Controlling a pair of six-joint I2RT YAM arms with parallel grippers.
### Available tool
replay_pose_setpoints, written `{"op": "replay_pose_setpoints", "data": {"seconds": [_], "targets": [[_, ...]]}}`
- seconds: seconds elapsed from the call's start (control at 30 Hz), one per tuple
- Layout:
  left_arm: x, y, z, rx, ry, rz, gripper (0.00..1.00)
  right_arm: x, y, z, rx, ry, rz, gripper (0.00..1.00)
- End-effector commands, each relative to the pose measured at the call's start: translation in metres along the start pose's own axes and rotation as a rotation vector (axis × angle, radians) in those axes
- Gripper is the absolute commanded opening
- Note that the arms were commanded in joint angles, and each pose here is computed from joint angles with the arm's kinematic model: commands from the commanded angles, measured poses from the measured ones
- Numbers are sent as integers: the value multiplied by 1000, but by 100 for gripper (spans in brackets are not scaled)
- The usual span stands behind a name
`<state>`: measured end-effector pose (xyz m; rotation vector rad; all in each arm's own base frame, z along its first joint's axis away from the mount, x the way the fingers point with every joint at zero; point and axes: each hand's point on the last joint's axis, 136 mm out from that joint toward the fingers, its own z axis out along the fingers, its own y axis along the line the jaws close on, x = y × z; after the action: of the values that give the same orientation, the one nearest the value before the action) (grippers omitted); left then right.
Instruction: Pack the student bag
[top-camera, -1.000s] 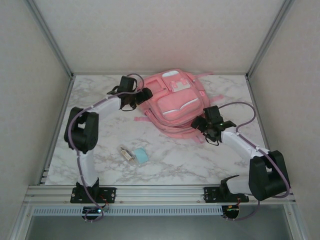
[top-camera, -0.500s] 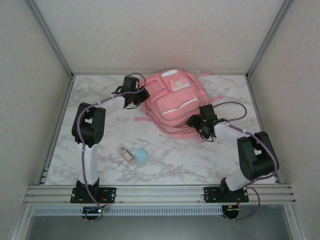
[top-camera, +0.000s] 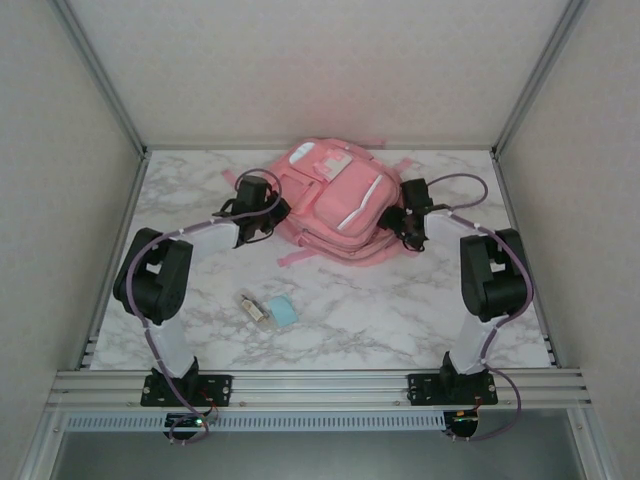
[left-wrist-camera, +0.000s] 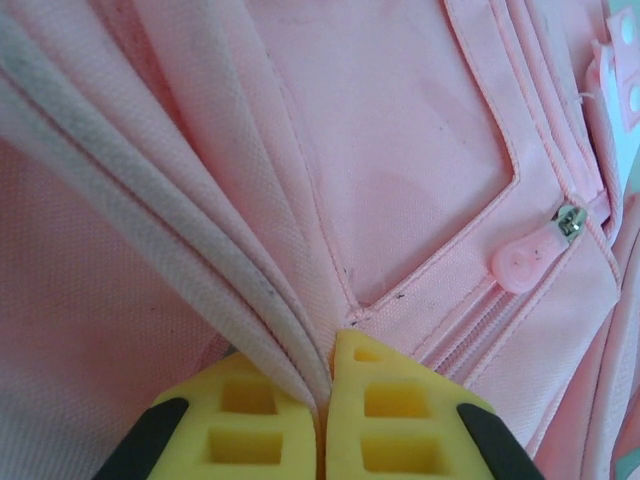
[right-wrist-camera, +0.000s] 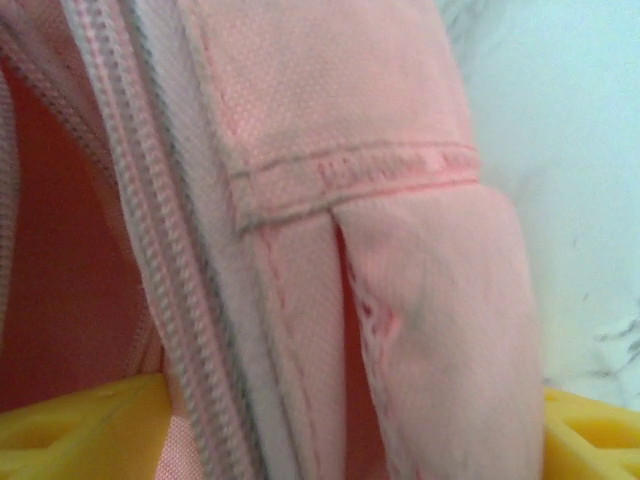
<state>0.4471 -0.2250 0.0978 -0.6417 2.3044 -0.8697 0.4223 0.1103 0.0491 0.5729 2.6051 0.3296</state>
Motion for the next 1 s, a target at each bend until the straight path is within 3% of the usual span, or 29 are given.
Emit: {"op": "replay_pose_setpoints", "data": {"seconds": [0.0,0.17,0.43,0.73,0.97], "targets": [[54,-21,-14,53,139,44,0,-34,28,-21,-51,-87,-62,83],[41,-10,-12,-12,46,31,0,-21,30,-67,-63,-42,-98,85],[31,-21,-15,15,3,-14,0,46,55,-132,-110,-21,-222,83],[34,-31,-15,36,38,-24,0,126,137,-134,-408,19,-188,69],[35,-38,-17,59,49,-24,0,150,190,-112,-473,-42,-142,57]]}}
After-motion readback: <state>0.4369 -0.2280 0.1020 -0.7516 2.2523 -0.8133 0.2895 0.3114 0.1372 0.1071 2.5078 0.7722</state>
